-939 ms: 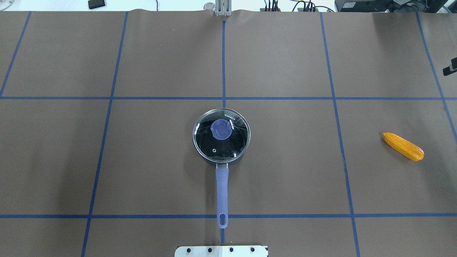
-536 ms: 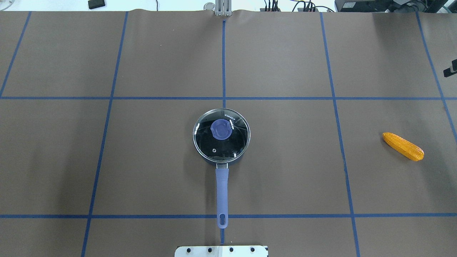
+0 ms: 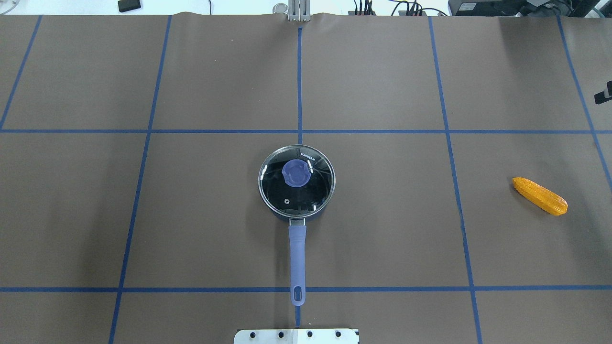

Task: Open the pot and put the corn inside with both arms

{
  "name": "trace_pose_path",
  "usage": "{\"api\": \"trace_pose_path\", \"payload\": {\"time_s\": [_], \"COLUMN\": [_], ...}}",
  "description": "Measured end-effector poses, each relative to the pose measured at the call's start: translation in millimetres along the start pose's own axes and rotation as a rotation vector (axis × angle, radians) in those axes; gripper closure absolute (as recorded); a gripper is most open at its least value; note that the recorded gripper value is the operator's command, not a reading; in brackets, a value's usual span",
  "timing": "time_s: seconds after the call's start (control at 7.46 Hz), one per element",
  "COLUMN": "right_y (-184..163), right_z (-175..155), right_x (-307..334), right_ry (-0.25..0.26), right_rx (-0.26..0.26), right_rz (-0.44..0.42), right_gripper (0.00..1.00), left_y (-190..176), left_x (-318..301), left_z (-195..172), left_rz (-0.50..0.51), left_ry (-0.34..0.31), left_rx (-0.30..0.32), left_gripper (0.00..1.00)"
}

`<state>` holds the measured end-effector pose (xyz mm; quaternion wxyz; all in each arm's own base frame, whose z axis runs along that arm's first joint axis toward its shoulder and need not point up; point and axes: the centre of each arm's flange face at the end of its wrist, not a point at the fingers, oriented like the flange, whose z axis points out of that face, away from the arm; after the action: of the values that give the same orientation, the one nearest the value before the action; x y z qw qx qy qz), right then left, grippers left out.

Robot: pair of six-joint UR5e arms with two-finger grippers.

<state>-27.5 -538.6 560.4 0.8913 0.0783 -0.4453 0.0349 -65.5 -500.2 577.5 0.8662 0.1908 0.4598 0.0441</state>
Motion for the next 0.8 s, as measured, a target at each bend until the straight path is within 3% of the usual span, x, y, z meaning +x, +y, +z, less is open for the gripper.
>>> {"api": "trace_pose_path", "payload": {"time_s": [0.4, 0.8], "right_y": [16.2, 82.2], "right_z": [17.3, 72.2], "right_x": [-33.0, -51.4], "right_ry": [-0.025, -0.052], "right_rx": [-0.021, -0.069], "right_rz": [-0.091, -0.255], "right_gripper": [0.0, 0.0], "left_y": [-35.1, -96.5], "left_x": [57.4, 142.9], "left_z": [-5.0, 16.8], "left_rz": [-0.093, -0.185], "left_ry": [0.032, 0.087], "left_rx": [0.022, 0.011], "left_gripper": [0.03, 0.04]}}
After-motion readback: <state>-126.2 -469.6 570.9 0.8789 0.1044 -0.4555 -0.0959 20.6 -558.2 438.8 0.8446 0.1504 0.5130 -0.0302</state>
